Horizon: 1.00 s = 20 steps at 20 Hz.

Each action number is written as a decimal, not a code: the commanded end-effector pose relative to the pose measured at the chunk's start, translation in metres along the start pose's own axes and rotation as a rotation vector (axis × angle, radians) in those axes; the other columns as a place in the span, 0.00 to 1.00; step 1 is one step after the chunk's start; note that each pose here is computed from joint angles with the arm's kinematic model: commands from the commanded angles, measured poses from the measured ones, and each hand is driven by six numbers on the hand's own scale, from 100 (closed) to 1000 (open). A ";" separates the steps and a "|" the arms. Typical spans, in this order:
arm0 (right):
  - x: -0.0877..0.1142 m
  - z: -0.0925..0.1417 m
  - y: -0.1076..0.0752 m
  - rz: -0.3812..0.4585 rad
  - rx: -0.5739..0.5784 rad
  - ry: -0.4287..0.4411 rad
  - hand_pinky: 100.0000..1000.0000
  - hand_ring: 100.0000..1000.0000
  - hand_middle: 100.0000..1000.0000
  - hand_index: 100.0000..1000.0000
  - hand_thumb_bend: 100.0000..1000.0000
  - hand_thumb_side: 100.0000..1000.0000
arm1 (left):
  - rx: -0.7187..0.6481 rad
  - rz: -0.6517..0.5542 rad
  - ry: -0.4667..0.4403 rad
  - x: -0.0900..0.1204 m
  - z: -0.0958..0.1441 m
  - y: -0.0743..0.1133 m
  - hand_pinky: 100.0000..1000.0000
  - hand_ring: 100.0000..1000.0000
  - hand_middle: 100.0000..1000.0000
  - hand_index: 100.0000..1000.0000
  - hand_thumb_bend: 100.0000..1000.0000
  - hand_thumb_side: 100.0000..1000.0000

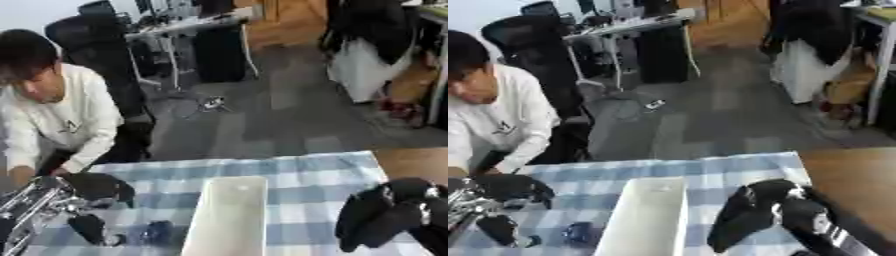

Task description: Pick up objects on the table and place them in the box.

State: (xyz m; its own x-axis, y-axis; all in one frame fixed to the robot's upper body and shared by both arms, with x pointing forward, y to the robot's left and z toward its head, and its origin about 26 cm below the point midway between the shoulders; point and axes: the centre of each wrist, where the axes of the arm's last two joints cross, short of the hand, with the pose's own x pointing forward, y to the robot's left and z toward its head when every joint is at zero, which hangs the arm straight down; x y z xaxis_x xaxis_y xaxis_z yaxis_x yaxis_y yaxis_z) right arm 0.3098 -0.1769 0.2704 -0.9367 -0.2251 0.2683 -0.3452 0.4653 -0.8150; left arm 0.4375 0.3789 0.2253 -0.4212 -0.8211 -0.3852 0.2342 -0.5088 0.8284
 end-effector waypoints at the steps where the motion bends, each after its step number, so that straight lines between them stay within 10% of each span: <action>1: 0.005 -0.006 -0.003 0.020 0.011 -0.024 0.51 0.50 0.58 0.74 0.00 1.00 | 0.016 0.012 0.032 -0.014 0.001 -0.001 1.00 1.00 0.91 0.89 1.00 0.76; 20: 0.005 -0.013 -0.003 0.010 0.005 -0.056 0.51 0.50 0.58 0.74 0.00 1.00 | 0.073 0.191 -0.047 -0.003 -0.038 -0.024 1.00 1.00 1.00 0.97 0.92 0.76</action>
State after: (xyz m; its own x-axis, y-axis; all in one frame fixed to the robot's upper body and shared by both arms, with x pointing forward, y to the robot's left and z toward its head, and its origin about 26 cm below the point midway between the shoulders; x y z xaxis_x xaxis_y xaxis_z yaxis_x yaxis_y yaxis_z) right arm 0.3092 -0.1713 0.2727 -0.9331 -0.2470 0.2613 -0.3506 0.4632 -0.8140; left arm 0.4654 0.3776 0.1749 -0.4310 -0.8838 -0.1820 0.2774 -0.3217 0.9053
